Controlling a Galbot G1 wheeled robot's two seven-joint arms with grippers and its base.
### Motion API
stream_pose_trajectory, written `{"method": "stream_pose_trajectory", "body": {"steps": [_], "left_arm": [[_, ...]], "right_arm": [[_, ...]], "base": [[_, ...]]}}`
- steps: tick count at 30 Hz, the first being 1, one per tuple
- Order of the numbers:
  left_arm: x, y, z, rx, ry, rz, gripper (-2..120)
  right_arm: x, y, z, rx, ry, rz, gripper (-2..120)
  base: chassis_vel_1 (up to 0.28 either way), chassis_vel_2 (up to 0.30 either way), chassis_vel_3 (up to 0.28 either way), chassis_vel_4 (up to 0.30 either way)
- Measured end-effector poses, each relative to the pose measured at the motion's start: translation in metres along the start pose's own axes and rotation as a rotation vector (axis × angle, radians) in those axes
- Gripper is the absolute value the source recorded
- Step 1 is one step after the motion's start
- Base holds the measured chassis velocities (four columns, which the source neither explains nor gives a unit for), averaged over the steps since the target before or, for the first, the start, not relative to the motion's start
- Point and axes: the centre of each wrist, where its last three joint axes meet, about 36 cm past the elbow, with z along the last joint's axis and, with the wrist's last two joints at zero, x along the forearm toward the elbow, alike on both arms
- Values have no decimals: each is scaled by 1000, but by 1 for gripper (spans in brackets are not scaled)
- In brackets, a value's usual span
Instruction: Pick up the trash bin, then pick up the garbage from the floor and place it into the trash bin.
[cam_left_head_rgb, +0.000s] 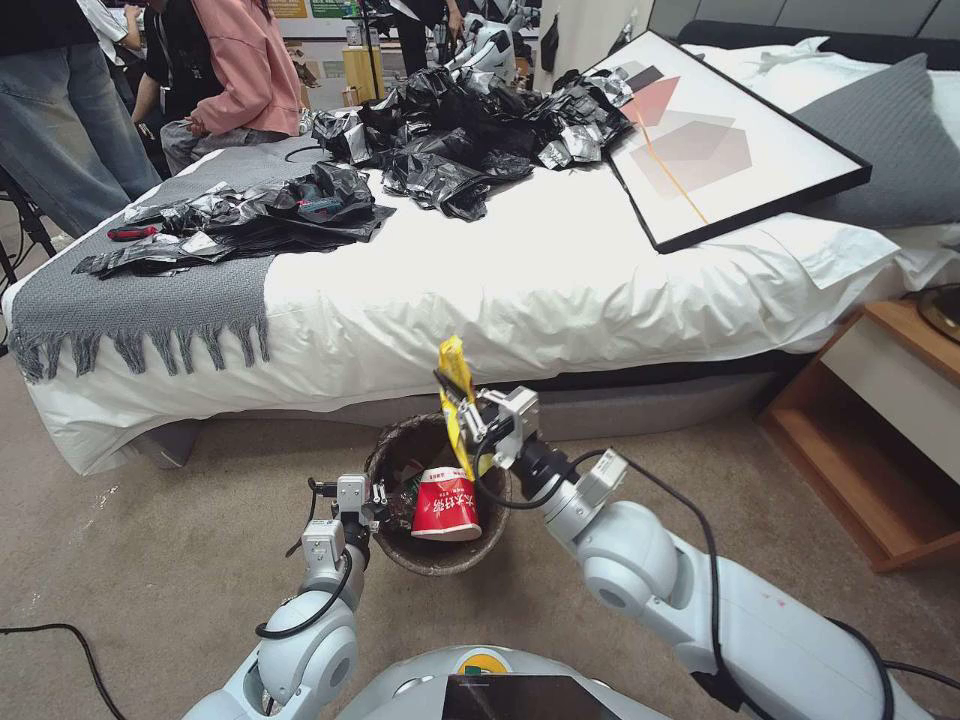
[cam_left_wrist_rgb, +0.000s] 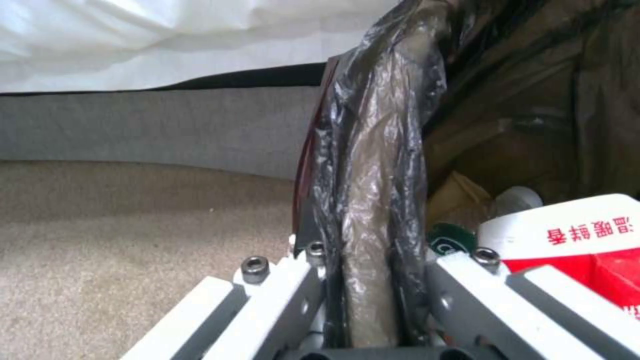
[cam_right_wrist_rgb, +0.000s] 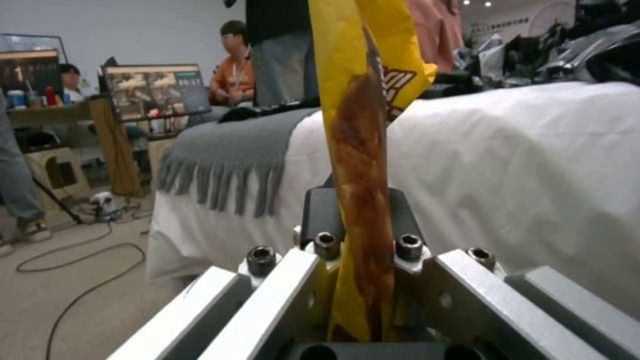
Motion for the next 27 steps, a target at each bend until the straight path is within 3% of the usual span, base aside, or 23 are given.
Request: {"method": "stream_pose_trajectory", "body": {"steps": [14,27], "left_arm": [[2,-3,-2,6,-2,8,0],[1,-3,-4,8,-10,11,0]], "right_arm": [[-6,19,70,-8,149,-66,0],[-10,20,102,8,213,-56,0]], "base": [[0,0,0,0],[0,0,0,0]]}}
